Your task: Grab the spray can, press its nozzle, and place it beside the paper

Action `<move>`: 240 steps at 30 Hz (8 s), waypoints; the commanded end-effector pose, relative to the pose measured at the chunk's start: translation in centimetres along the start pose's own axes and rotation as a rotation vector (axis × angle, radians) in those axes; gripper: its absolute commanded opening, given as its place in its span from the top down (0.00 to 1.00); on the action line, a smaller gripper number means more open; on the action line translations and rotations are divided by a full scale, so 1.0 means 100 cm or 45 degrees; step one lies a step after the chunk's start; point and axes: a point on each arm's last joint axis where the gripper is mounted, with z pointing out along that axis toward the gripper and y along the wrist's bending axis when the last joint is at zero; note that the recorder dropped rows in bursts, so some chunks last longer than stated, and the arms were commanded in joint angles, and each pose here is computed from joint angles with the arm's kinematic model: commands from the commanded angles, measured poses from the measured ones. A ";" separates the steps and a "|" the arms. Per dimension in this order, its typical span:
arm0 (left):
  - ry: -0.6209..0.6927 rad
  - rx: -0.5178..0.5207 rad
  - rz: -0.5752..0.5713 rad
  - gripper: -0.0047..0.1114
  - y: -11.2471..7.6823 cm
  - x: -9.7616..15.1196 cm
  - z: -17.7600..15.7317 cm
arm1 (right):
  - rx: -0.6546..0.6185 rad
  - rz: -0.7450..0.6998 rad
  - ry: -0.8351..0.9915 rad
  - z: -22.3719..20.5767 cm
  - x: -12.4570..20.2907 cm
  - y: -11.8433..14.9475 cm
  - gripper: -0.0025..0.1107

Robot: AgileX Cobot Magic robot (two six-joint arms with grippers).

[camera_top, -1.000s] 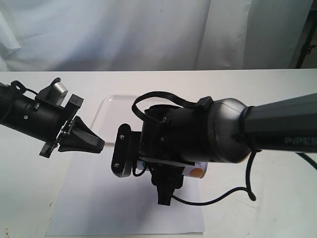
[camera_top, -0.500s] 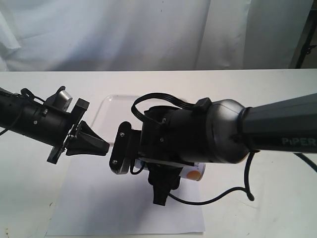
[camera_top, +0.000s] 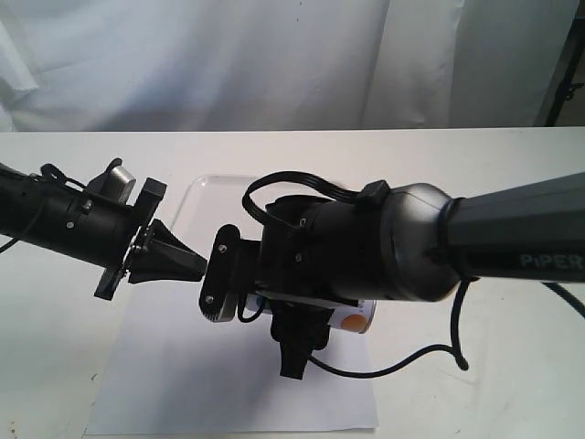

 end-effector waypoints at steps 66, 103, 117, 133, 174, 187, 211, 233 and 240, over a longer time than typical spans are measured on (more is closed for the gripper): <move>-1.065 -0.509 0.512 0.96 -0.075 0.110 -0.114 | 0.026 0.286 -0.106 -0.008 -0.001 -0.018 0.98; -1.831 -0.674 0.867 0.96 -0.055 0.310 -0.132 | -0.050 0.912 -0.962 -0.045 0.006 -0.098 0.98; -1.920 -0.800 0.907 0.96 -0.015 0.284 -0.118 | -0.008 0.878 -1.283 -0.056 0.003 -0.115 0.98; -1.875 -0.825 0.869 0.96 0.004 0.277 -0.107 | 0.140 1.002 -1.633 -0.033 0.056 -0.176 0.98; -1.875 -0.825 0.869 0.96 0.004 0.277 -0.107 | -0.144 0.882 -1.376 0.153 0.042 -0.143 0.98; -1.880 -0.824 0.871 0.96 0.003 0.277 -0.108 | -0.148 0.880 -1.325 0.157 0.043 -0.140 0.97; -1.883 -0.823 0.873 0.96 0.003 0.277 -0.108 | -0.237 0.940 -1.358 0.137 0.041 -0.149 0.28; -1.883 -0.823 0.873 0.96 0.003 0.277 -0.108 | -0.258 0.973 -1.443 -0.061 0.055 -0.210 0.69; -1.883 -0.823 0.873 0.96 0.003 0.277 -0.108 | -0.267 1.008 -1.383 -0.109 0.069 -0.209 0.98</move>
